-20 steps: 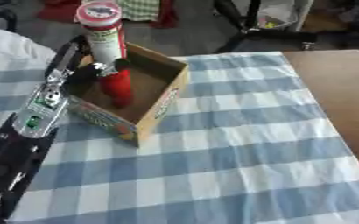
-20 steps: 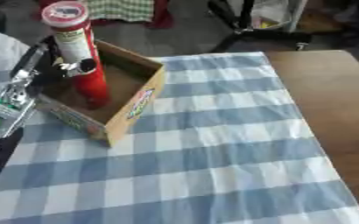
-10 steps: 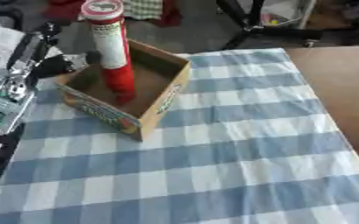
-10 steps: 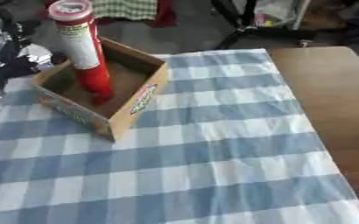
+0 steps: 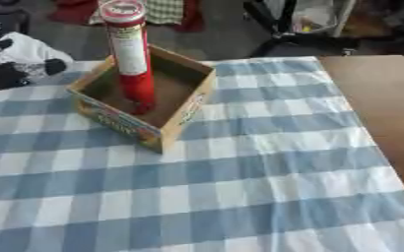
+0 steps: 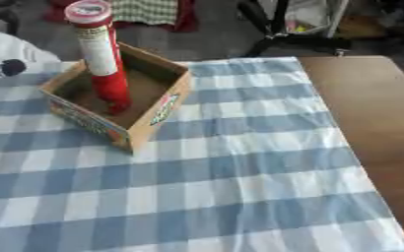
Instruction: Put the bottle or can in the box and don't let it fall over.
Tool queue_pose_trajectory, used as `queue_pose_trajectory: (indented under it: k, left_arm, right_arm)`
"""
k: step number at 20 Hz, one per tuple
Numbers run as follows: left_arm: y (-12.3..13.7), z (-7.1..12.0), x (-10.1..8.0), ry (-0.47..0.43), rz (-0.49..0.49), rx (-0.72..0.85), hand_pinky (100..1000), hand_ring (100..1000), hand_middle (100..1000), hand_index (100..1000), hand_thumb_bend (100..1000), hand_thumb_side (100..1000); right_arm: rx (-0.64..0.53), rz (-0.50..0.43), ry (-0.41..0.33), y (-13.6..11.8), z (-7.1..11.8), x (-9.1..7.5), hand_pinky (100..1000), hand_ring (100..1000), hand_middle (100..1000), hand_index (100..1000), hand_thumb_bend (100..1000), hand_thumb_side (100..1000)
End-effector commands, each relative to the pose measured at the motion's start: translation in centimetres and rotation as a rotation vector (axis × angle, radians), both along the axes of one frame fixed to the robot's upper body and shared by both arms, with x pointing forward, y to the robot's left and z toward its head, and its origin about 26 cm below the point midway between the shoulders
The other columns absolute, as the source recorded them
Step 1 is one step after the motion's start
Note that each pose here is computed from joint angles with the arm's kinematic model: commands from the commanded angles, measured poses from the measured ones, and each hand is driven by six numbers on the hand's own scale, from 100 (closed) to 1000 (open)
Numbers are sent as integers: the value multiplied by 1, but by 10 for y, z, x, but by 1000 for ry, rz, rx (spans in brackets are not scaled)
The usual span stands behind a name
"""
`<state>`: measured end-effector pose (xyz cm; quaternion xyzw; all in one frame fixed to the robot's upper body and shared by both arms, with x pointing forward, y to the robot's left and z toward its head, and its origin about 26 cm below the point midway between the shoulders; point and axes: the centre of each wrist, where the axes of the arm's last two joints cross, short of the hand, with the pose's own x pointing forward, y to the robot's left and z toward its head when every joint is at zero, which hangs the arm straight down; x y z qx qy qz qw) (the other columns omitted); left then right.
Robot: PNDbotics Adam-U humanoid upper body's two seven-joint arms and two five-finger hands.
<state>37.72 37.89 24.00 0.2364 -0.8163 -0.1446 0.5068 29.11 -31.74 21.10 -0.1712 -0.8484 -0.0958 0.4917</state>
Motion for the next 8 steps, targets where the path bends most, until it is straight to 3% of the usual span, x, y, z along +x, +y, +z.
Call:
queue_pose_trajectory:
  k: [1, 8]
  left_arm:
    - [8, 26, -25, -99, 27, 1, 1000, 1000, 906, 857, 890, 220]
    - [15, 5, -66, -120, 101, -67, 1000, 1000, 897, 856, 861, 200]
  right_arm:
    - [-34, -23, -22, -6, 10, -4, 880, 1000, 820, 810, 100, 710]
    - [-36, -37, -14, -9, 6, -6, 879, 1000, 819, 807, 100, 703]
